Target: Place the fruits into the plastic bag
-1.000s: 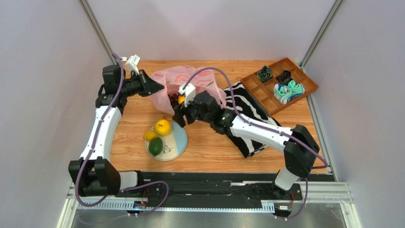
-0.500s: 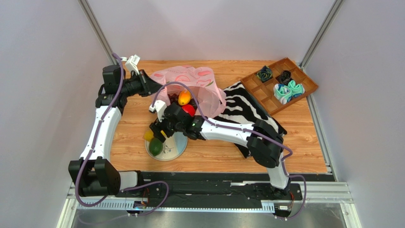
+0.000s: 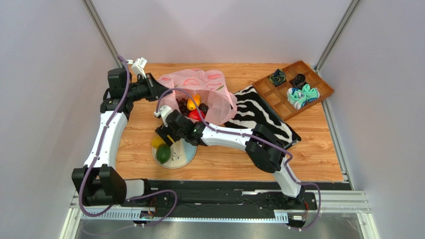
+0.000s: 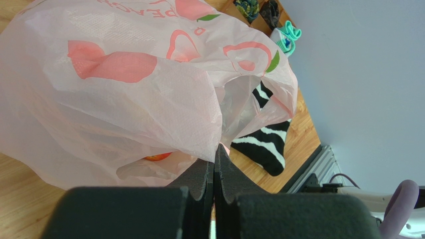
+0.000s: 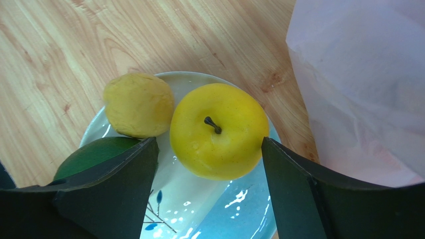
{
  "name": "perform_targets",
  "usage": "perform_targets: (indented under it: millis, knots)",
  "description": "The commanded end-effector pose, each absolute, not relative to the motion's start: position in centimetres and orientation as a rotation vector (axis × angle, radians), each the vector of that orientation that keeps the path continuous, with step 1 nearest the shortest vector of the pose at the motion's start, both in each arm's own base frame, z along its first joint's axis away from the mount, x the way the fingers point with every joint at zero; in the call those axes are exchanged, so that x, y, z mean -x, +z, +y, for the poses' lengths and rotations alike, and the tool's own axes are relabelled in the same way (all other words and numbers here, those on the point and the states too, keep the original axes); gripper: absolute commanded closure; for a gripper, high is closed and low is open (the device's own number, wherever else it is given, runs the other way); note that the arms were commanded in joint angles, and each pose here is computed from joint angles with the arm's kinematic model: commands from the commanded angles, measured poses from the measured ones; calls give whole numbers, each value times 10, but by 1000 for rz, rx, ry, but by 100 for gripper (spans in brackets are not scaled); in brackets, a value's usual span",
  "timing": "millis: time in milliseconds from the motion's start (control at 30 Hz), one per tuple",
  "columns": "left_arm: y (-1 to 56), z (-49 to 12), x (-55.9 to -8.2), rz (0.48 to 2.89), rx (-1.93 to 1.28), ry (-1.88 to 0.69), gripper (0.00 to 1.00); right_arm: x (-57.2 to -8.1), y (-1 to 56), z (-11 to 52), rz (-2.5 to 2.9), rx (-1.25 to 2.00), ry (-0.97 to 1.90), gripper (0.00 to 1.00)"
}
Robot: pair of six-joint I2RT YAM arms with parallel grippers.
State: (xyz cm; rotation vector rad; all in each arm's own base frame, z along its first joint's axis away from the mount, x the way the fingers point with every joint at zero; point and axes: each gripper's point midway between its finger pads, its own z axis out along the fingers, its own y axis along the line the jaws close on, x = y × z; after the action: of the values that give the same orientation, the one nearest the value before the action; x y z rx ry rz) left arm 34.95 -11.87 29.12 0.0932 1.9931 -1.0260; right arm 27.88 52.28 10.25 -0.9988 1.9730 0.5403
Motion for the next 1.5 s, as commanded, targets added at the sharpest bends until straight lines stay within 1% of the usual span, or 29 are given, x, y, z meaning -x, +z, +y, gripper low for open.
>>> perform_targets:
  millis: [0, 333, 433, 533, 567, 667, 833, 867, 1067, 1100, 1200, 1233, 1300, 1333, 1433, 1467]
  knots:
    - [306, -121, -349, 1947, -138, -1023, 100, -296, 114, 529, 1925, 956, 491, 20]
    - [305, -121, -349, 1950, -134, -1026, 100, -296, 100, 534, 1943, 972, 492, 20]
    - [306, -121, -350, 1948, -135, -1025, 100, -297, 98, 535, 1943, 972, 492, 22]
    - [306, -122, -349, 1947, -139, -1029, 100, -297, 99, 533, 1942, 973, 488, 33]
    - [306, -121, -350, 1947, -136, -1026, 100, -297, 99, 533, 1938, 972, 487, 40]
    - [306, -121, -349, 1947, -138, -1028, 100, -298, 101, 532, 1933, 966, 479, 48]
    - [306, -121, -349, 1945, -137, -1026, 100, -297, 105, 529, 1925, 961, 480, 56]
    - [306, -121, -349, 1947, -136, -1029, 100, -297, 108, 529, 1917, 958, 486, 58]
    - [305, -122, -350, 1948, -137, -1030, 100, -286, 143, 522, 1855, 972, 552, 64]
    - [305, -121, -350, 1948, -136, -1027, 100, -280, 163, 523, 1823, 974, 601, 64]
    - [305, -121, -349, 1948, -135, -1029, 100, -262, 177, 521, 1789, 1013, 677, 66]
    - [305, -121, -350, 1950, -133, -1028, 100, -257, 194, 518, 1758, 1010, 704, 67]
    - [305, -121, -350, 1950, -134, -1028, 100, -240, 196, 516, 1736, 1051, 747, 67]
    - [304, -121, -350, 1951, -134, -1027, 100, -235, 213, 512, 1710, 1039, 767, 67]
    - [305, -120, -350, 1949, -132, -1025, 100, -212, 217, 507, 1677, 1105, 865, 68]
    - [304, -121, -350, 1952, -134, -1028, 100, -207, 232, 502, 1648, 1097, 889, 68]
